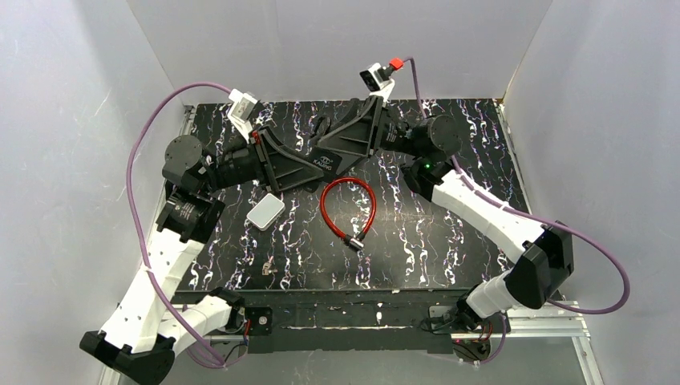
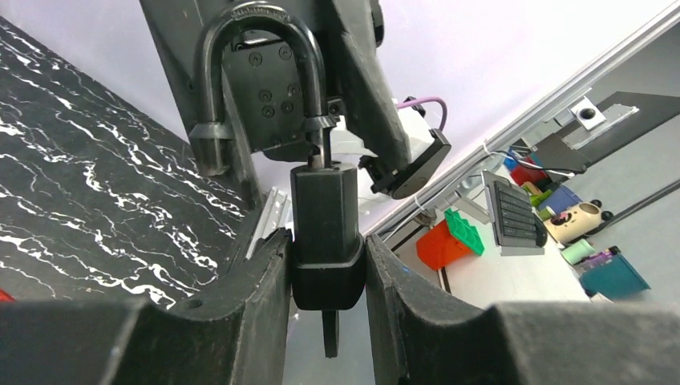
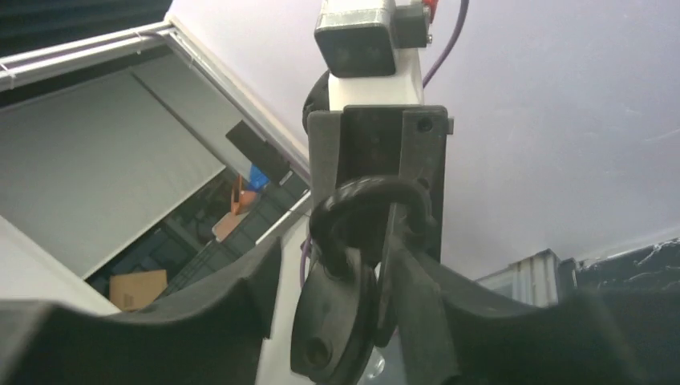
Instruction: Unlock with the key
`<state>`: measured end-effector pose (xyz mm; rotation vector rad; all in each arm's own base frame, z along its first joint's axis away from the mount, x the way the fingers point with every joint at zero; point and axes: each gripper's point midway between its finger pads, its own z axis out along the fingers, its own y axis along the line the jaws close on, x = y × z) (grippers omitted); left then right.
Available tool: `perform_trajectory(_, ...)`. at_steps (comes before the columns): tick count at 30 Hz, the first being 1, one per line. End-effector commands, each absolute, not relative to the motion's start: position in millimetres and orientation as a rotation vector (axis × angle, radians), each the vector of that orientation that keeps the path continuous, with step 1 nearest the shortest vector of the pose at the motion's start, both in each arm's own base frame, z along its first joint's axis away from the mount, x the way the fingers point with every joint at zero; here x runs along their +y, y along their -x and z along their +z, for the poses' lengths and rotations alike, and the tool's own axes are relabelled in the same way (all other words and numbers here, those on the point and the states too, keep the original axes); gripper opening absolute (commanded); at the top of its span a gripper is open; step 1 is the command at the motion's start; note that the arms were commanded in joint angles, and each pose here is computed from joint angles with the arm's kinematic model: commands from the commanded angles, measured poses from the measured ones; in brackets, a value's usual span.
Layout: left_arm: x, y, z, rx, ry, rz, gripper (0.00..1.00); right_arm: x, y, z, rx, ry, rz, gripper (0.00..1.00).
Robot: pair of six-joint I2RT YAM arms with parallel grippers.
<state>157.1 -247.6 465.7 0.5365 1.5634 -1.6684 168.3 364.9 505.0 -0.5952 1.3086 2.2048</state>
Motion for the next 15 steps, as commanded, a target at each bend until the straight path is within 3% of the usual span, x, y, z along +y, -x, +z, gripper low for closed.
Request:
perform_trajectory(1,-242.3,-141.2,499.3,1.363,-0.638,-1.62,0.0,355.8,-168.8,504.7,1.386,0.62,2.049,0.65)
perform_trajectory(10,-248.7,-159.3,479.2,1.412,-0.638,-1.582,0.0,327.4,-177.3,487.7,1.572,0.47,1.836,0.68)
perform_trajectory(15,-252.0,-166.9,468.5,1.439,-0.637,-1.576,0.0,321.6,-179.6,483.2,1.641,0.44,1.765,0.76)
